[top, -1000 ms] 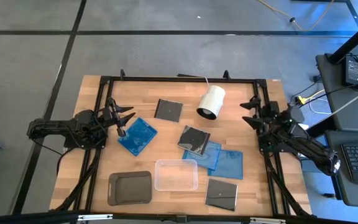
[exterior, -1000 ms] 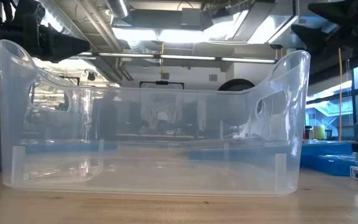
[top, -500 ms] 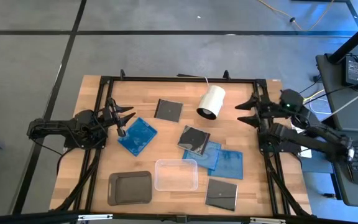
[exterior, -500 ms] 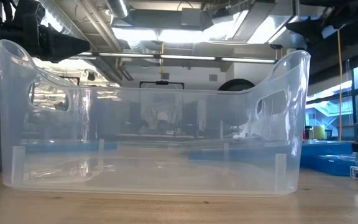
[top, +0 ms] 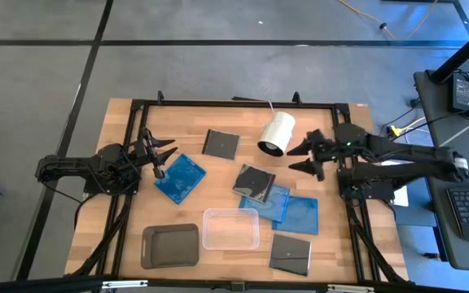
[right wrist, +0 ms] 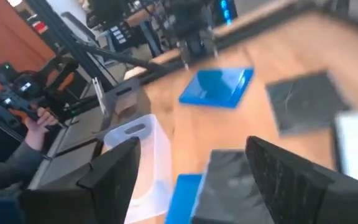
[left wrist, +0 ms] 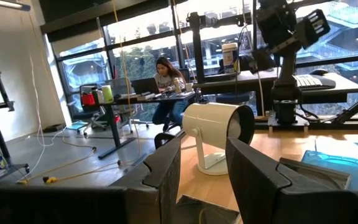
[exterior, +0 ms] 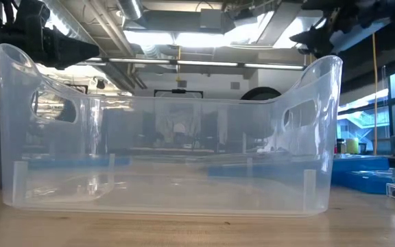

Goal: Pick & place jewel cases by type
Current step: Put the middle black CD case into the transparent bin

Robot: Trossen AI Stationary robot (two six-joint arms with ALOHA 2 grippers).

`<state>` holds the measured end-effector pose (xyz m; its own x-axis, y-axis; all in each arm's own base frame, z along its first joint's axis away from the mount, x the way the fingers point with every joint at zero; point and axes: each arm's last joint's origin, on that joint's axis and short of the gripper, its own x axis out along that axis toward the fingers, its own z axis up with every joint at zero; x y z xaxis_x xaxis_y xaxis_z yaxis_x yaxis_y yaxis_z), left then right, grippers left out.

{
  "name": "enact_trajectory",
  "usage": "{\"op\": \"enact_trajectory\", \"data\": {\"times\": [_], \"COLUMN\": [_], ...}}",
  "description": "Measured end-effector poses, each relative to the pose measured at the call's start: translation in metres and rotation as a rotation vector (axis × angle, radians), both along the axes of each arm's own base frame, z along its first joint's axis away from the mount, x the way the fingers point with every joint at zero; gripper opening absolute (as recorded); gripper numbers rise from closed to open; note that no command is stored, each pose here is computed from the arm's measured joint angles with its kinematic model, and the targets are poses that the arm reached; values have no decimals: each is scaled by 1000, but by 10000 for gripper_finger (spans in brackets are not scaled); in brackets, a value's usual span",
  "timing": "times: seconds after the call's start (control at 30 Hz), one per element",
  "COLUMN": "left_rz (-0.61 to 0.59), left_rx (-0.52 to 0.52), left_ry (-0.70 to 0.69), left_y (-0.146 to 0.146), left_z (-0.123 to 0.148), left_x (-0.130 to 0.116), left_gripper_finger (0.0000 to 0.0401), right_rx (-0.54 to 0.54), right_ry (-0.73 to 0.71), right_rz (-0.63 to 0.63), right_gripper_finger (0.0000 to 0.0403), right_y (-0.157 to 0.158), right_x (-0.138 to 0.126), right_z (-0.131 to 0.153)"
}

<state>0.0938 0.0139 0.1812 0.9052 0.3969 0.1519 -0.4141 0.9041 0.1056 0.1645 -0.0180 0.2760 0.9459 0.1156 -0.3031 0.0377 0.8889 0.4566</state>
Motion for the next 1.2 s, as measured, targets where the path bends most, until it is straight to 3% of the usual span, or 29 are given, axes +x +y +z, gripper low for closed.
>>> {"op": "enact_trajectory", "data": {"times": [0.3,0.47,0.67,1.2], "left_rz": [0,0,0,0], "left_rx": [1,2,2,0], "left_ry": [1,1,2,1], "left_y": [0,0,0,0], "left_z": [0,0,0,0], "left_x": [0,0,0,0], "left_gripper_finger": [125,125,125,125], "right_rx": [164,238,238,313], "right_ry": [286,422,491,576], "right_rz": [-43,-208,-430,-620], "right_gripper_finger": [296,296,296,296], "right_y": [38,54,57,44], "right_x": [34,47,58,71], "right_z": [-39,-64,-90,-119]}}
